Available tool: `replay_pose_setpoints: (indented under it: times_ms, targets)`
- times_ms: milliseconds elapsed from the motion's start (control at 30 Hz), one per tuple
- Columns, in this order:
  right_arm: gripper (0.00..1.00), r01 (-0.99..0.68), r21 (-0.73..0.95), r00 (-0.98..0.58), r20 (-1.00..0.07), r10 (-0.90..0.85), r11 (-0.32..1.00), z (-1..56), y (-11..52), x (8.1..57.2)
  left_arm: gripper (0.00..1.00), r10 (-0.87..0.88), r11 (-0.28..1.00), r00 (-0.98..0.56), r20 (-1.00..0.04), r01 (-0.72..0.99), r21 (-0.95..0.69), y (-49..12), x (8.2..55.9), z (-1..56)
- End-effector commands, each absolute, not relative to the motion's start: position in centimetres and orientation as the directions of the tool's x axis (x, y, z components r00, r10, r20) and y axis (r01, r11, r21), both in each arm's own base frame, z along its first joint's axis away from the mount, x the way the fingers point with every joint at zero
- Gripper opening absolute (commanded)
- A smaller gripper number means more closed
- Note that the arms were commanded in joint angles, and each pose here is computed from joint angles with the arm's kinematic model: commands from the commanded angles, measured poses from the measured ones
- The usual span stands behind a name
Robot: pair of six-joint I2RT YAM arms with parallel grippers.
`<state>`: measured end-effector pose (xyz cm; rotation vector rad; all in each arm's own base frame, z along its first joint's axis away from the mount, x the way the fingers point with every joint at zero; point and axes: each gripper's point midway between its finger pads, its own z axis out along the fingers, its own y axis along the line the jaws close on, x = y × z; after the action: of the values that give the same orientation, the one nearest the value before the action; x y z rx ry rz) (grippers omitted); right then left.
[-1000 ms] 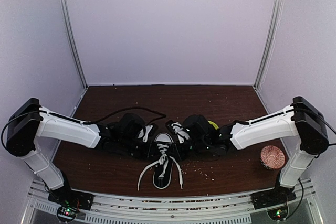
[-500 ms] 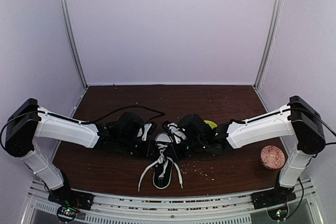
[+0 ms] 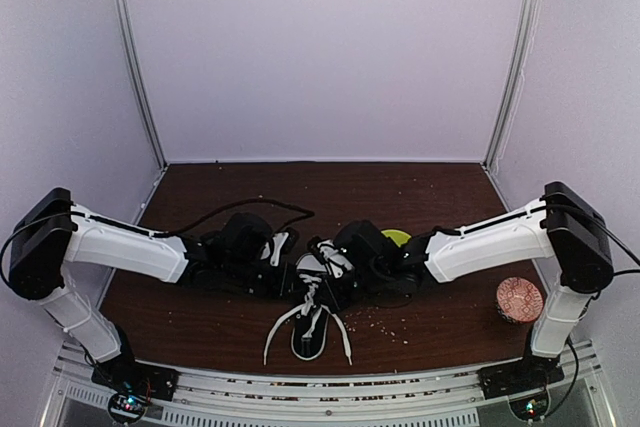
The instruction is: Tie the shoes
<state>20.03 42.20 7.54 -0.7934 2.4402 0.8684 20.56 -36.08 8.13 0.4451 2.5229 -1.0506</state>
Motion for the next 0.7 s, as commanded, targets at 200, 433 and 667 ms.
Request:
replay_pose_setpoints:
  times_ms: [200, 433, 667]
  targets:
    - [0.0, -0.602, 0.419, -0.775, -0.512, -0.371, 0.679, 5.8, 42.0, 19.9, 0.0, 0.12, 0.622, -0.853, -0.507, 0.463, -0.632, -36.5, 20.9, 9.9]
    - [0.0, -0.593, 0.407, -0.78, -0.503, -0.371, 0.694, 5.3, 42.0, 20.1, 0.0, 0.129, 0.605, -0.857, -0.498, 0.466, -0.646, -36.6, 20.5, 9.7]
    - [0.0, -0.599, 0.41, -0.776, -0.509, -0.372, 0.688, 5.5, 42.4, 20.3, 0.0, 0.148, 0.576, -0.854, -0.5, 0.485, -0.658, -37.4, 20.4, 10.1]
